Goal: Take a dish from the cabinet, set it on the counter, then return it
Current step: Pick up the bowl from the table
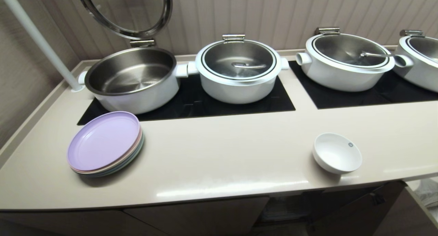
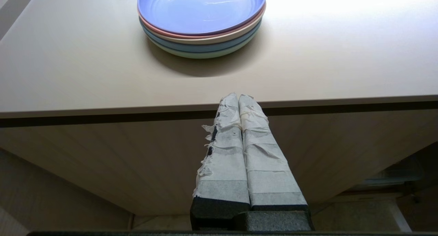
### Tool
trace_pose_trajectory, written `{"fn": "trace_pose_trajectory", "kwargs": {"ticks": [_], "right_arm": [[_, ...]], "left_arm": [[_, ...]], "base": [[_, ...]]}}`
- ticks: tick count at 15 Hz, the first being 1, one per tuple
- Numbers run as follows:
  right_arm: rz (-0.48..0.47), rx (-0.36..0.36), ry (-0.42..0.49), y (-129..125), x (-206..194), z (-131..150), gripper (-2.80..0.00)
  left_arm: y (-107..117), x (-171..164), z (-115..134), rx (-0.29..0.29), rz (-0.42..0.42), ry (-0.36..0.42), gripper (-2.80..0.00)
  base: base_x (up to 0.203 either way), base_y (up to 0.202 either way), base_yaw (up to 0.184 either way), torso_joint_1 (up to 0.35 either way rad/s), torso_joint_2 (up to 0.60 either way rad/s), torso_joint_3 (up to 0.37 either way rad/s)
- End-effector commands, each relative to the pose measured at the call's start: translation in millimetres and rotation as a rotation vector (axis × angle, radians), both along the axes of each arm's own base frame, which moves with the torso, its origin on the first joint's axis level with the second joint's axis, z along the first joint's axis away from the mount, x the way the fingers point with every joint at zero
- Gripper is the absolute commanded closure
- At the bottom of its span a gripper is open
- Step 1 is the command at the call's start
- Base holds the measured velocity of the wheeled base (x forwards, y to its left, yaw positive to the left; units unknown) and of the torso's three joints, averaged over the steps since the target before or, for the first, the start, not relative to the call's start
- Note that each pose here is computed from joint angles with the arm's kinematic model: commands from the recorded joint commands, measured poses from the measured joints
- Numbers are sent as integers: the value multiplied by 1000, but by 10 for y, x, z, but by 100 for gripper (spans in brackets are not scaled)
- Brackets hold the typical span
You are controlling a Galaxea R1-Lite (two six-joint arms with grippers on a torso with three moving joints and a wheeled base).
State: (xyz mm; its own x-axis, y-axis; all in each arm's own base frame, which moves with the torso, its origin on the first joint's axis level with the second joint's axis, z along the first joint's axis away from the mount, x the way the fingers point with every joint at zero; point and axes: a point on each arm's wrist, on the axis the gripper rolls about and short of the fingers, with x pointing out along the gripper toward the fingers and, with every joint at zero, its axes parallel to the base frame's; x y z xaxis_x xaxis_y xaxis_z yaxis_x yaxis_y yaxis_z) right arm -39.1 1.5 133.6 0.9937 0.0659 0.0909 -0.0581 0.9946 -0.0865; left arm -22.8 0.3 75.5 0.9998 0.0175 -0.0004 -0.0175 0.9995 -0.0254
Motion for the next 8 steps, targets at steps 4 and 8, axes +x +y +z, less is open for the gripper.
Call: {"fn": "trace_pose_trajectory", "kwargs": {"ticks": [4,8], "right_arm": [[-17,32,331,2,426,-11,0],[-18,-9,361,4,385,-261,0]], "left_arm": [[0,0,0,-1,1,0,0],[0,0,0,-1,1,0,0]], "base": [[0,0,0,0,0,0],[0,0,0,0,0,0]]}}
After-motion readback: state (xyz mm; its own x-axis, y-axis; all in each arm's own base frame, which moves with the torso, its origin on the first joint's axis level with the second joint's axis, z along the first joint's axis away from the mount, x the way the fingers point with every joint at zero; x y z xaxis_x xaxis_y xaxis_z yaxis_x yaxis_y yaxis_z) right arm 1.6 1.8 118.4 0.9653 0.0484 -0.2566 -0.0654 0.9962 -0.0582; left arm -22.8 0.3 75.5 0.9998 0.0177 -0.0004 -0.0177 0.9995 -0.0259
